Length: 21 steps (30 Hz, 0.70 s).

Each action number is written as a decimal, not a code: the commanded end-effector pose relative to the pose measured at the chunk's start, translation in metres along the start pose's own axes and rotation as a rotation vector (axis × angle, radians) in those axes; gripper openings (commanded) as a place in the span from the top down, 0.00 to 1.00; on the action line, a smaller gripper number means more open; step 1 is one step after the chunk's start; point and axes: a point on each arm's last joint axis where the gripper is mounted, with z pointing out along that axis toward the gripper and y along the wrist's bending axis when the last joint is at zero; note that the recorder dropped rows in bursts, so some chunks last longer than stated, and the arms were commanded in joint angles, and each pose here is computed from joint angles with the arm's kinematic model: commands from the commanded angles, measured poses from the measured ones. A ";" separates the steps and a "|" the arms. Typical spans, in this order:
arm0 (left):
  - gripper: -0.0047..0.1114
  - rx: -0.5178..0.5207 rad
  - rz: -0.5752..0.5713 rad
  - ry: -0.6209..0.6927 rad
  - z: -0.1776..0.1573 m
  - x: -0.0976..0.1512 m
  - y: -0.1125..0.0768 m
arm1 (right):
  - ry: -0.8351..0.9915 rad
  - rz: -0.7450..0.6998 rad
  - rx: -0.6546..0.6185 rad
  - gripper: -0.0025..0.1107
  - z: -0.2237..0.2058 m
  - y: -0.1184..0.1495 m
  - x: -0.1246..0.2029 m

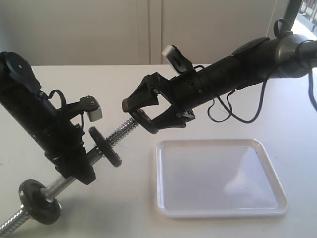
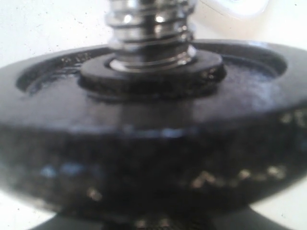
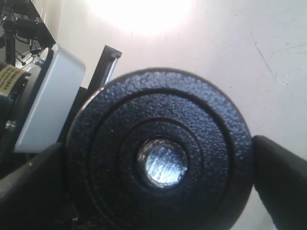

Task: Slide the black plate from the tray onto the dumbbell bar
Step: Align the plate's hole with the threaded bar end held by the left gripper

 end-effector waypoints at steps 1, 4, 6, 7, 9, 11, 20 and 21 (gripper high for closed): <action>0.96 0.088 -0.026 -0.210 -0.015 -0.028 -0.020 | -0.010 0.015 -0.182 0.98 0.004 0.029 -0.002; 0.96 0.088 -0.026 -0.210 -0.015 -0.028 -0.020 | -0.012 0.016 -0.184 0.98 0.003 0.029 -0.002; 0.96 0.088 -0.026 -0.210 -0.015 -0.028 -0.020 | -0.012 0.016 -0.184 0.98 0.003 0.029 -0.002; 0.96 0.090 -0.025 -0.209 -0.015 -0.028 -0.020 | -0.012 0.016 -0.184 0.98 0.003 0.029 -0.002; 0.96 0.090 -0.025 -0.209 -0.015 -0.028 -0.020 | -0.010 0.014 -0.181 0.98 0.004 0.029 -0.001; 0.96 0.090 -0.025 -0.209 -0.015 -0.028 -0.020 | -0.010 0.014 -0.181 0.98 0.004 0.029 -0.001; 0.96 0.094 -0.025 -0.208 -0.015 -0.027 -0.020 | -0.008 0.014 -0.180 0.98 0.004 0.029 -0.001; 0.96 0.094 -0.025 -0.208 -0.015 -0.027 -0.020 | -0.008 0.014 -0.180 0.97 0.004 0.029 -0.001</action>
